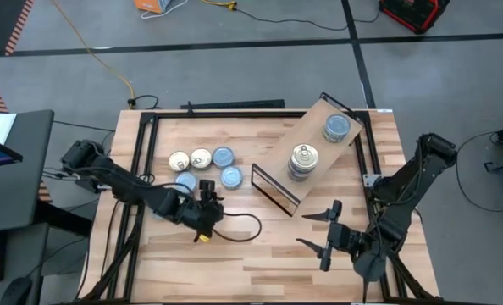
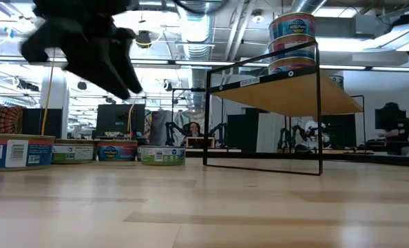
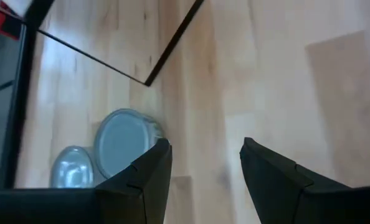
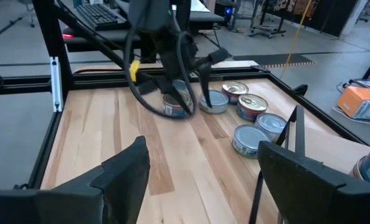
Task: Stack canned seafood by type on shelf
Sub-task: Stack the green tuna can on the shelf
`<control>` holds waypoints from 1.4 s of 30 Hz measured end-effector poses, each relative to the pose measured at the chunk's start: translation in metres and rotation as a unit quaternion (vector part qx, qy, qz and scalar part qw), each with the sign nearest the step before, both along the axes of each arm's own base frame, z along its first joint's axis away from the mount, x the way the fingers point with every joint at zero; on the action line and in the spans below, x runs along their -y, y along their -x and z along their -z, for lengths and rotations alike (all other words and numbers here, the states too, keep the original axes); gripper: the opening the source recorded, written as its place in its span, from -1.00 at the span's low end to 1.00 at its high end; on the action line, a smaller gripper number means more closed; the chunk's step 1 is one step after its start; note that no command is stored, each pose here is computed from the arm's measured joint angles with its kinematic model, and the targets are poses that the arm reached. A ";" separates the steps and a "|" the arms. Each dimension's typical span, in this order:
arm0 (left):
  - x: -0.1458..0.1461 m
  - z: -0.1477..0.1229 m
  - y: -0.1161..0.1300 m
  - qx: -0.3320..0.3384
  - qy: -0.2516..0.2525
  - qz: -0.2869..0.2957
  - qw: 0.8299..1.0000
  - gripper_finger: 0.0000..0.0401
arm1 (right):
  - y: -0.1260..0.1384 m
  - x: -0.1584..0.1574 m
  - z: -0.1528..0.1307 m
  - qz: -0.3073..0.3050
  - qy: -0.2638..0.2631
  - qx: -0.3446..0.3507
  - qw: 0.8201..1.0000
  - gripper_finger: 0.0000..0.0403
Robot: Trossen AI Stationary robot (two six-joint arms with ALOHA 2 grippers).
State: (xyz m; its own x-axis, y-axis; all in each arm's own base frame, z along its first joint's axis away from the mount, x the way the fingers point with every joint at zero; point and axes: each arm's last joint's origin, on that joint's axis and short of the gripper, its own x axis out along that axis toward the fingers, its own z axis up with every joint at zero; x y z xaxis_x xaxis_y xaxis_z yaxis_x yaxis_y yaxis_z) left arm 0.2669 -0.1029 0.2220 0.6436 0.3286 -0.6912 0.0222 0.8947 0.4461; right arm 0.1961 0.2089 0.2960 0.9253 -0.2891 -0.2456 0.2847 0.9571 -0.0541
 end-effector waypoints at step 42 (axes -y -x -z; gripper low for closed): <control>-0.069 0.089 -0.017 -0.128 -0.147 0.041 0.980 -0.98 | -0.003 -0.003 0.006 0.005 -0.003 -0.003 1.000 0.61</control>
State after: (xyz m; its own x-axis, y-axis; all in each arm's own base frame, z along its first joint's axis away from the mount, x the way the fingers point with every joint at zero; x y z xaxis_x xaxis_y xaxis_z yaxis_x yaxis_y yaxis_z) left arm 0.2840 -0.0341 0.1327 0.4940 0.4925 -0.7165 0.2344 0.7181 0.6552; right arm 0.1994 0.2123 0.2895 0.9210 -0.2961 -0.2531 0.2929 0.9548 -0.0508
